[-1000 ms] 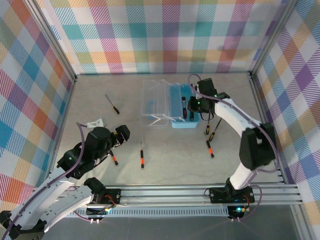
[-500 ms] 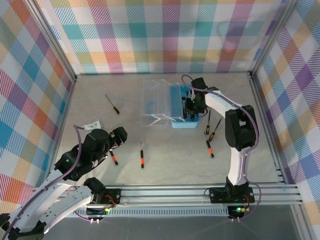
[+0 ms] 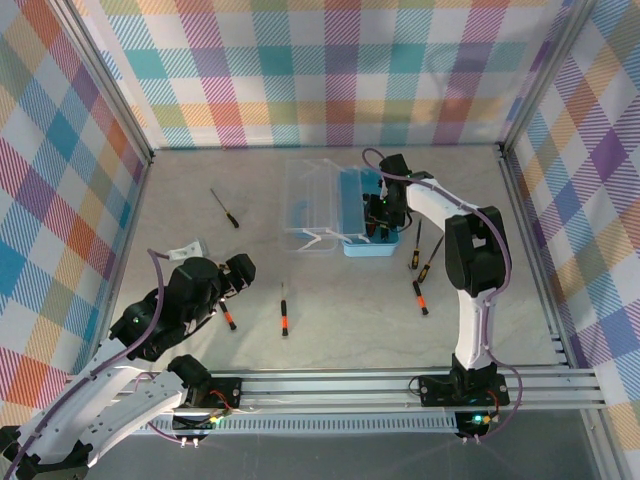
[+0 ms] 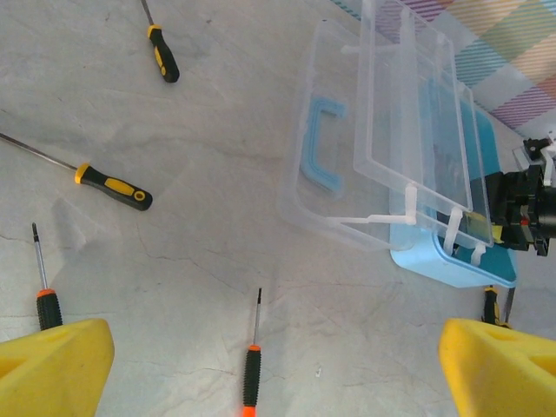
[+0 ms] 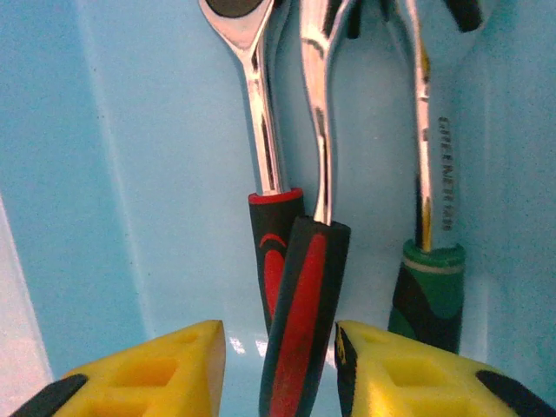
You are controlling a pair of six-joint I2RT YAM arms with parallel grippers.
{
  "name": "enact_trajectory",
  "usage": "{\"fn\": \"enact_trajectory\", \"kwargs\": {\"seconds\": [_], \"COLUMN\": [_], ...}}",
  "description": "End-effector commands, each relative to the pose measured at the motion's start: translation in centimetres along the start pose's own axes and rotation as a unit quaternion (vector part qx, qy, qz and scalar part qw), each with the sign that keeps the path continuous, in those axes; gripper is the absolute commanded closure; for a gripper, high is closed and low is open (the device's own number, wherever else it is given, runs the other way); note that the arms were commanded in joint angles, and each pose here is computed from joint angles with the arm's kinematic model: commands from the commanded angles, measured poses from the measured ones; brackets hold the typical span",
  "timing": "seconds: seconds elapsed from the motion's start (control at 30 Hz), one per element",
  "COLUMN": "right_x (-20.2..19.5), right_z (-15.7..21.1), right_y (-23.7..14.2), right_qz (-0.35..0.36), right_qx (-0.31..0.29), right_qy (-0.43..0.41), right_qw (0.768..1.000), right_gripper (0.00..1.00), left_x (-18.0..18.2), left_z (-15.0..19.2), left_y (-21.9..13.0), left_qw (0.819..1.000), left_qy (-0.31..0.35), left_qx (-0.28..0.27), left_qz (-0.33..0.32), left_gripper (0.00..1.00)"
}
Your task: Pack the tool kit
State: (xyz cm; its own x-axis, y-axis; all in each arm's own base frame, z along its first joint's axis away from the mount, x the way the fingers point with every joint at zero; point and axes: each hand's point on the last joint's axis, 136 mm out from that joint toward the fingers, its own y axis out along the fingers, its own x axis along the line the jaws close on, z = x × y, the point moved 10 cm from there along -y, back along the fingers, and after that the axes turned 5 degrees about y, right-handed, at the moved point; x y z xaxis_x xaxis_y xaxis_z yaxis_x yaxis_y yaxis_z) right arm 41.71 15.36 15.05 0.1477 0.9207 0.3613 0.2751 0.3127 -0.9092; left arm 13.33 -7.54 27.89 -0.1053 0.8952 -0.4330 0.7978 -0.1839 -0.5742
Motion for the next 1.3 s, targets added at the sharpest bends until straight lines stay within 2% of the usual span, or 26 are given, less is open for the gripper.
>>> {"fn": "enact_trajectory", "kwargs": {"seconds": [0.0, 0.27, 0.3, 0.43, 0.57, 0.67, 0.8, 1.0, 1.17, 1.27], "right_x": [1.1, 2.1, 2.1, 0.9, -1.4, -2.9, -5.5, -8.6, -9.6, -9.8], "right_z": [-1.0, -0.8, -0.5, 2.2, 6.0, 8.7, 11.3, 12.7, 13.5, 13.7], "right_y": [-4.1, -11.5, -12.3, -14.3, -14.0, -13.4, -12.6, -12.4, -11.8, -11.7], "right_qz": [-0.013, -0.018, -0.023, -0.043, -0.048, -0.049, -0.017, 0.061, 0.068, 0.063], "right_qx": [-0.049, -0.136, -0.147, -0.178, -0.178, -0.15, -0.176, -0.269, -0.283, -0.289], "right_qy": [0.003, -0.015, -0.018, -0.021, -0.022, -0.042, -0.014, 0.056, 0.085, 0.093], "right_qw": [0.999, 0.99, 0.989, 0.983, 0.983, 0.987, 0.984, 0.959, 0.953, 0.951], "right_gripper": [0.6, 0.59, 0.59, 0.58, 0.55, 0.54, 0.54, 0.55, 0.55, 0.55], "left_x": [-0.6, -0.2, 0.0, 1.5, 3.4, 4.7, 5.1, 3.5, 2.4, 1.8], "left_z": [-0.9, -1.1, -1.1, -0.6, 0.5, 1.5, 2.0, 1.4, 1.0, 0.9], "left_y": [-1.0, -1.4, -1.5, -1.6, -1.2, -0.8, 0.0, 1.6, 2.7, 3.6], "left_qw": [1.0, 1.0, 1.0, 0.998, 0.992, 0.985, 0.978, 0.979, 0.976, 0.974], "left_qy": [-0.014, -0.005, -0.005, -0.014, -0.03, -0.03, -0.045, -0.047, -0.041, -0.031], "left_qx": [-0.013, -0.017, -0.017, -0.03, -0.044, -0.044, -0.045, -0.047, -0.033, -0.021], "left_qz": [0.018, 0.001, -0.007, -0.059, -0.117, -0.161, -0.199, -0.192, -0.211, -0.225], "left_gripper": [0.05, 0.03, 0.0, 0.0, 0.0, 0.03, 0.09, 0.08, 0.07, 0.03]}}
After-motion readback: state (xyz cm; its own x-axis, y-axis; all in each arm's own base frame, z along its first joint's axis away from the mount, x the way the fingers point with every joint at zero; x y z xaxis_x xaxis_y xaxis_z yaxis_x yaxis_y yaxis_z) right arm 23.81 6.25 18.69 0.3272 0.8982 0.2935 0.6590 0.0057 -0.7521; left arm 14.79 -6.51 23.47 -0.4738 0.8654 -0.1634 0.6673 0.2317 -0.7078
